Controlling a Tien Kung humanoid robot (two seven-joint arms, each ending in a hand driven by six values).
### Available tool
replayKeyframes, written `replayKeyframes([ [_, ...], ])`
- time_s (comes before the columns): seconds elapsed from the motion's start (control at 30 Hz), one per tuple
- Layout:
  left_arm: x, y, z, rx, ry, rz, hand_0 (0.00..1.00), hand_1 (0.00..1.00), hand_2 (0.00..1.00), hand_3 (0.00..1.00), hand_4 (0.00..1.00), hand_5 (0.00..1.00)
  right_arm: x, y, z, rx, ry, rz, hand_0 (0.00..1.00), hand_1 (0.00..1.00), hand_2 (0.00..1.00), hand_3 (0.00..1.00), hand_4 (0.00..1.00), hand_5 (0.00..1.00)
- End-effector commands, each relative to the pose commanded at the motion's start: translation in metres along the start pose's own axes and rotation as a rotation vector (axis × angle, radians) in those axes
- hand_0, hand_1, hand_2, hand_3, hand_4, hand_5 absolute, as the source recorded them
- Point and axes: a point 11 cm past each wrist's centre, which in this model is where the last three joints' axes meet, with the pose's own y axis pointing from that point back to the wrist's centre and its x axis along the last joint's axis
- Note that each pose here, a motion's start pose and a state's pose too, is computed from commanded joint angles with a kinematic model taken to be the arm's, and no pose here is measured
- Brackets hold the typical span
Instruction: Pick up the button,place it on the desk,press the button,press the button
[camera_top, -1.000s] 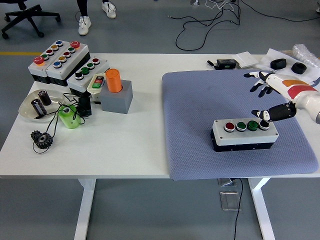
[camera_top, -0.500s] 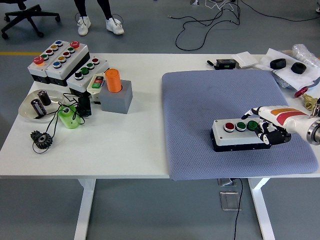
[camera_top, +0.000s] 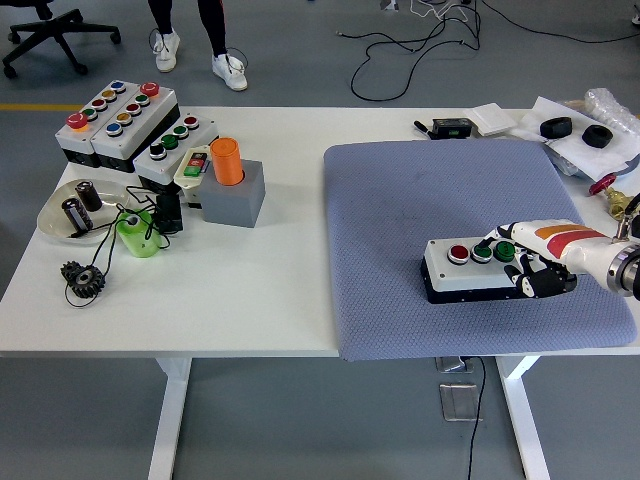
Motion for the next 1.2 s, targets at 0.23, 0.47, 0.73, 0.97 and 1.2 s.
replayKeyframes([
  [0.23, 0.000, 0.000, 0.001, -0.003, -0.001, 0.001, 0.601, 0.539, 0.505, 0.472, 0.269, 0.997, -0.003, -0.003, 0.002, -0.007, -0.008, -0.009, 0.236, 0.002, 0.134, 0.813, 0.426, 0.002],
  [0.47, 0.001, 0.000, 0.001, -0.004, -0.002, 0.003, 0.601, 0.535, 0.503, 0.471, 0.272, 0.997, -0.008, -0.006, 0.006, -0.018, -0.017, -0.020, 0.235, 0.002, 0.133, 0.812, 0.423, 0.002],
  [0.73, 0.001, 0.000, 0.000, -0.002, -0.004, 0.003, 0.600, 0.535, 0.503, 0.470, 0.270, 0.994, -0.008, -0.009, 0.011, -0.036, -0.020, -0.024, 0.235, 0.002, 0.133, 0.811, 0.421, 0.002],
  [0.97, 0.001, 0.000, -0.001, -0.001, -0.006, 0.002, 0.599, 0.536, 0.502, 0.470, 0.273, 0.997, -0.016, -0.013, 0.014, -0.051, -0.009, -0.064, 0.234, 0.002, 0.132, 0.810, 0.419, 0.002],
  [1.2, 0.001, 0.000, 0.000, -0.001, -0.005, 0.003, 0.599, 0.535, 0.502, 0.469, 0.274, 0.996, -0.012, -0.011, 0.012, -0.045, -0.010, -0.045, 0.234, 0.002, 0.132, 0.809, 0.414, 0.002],
])
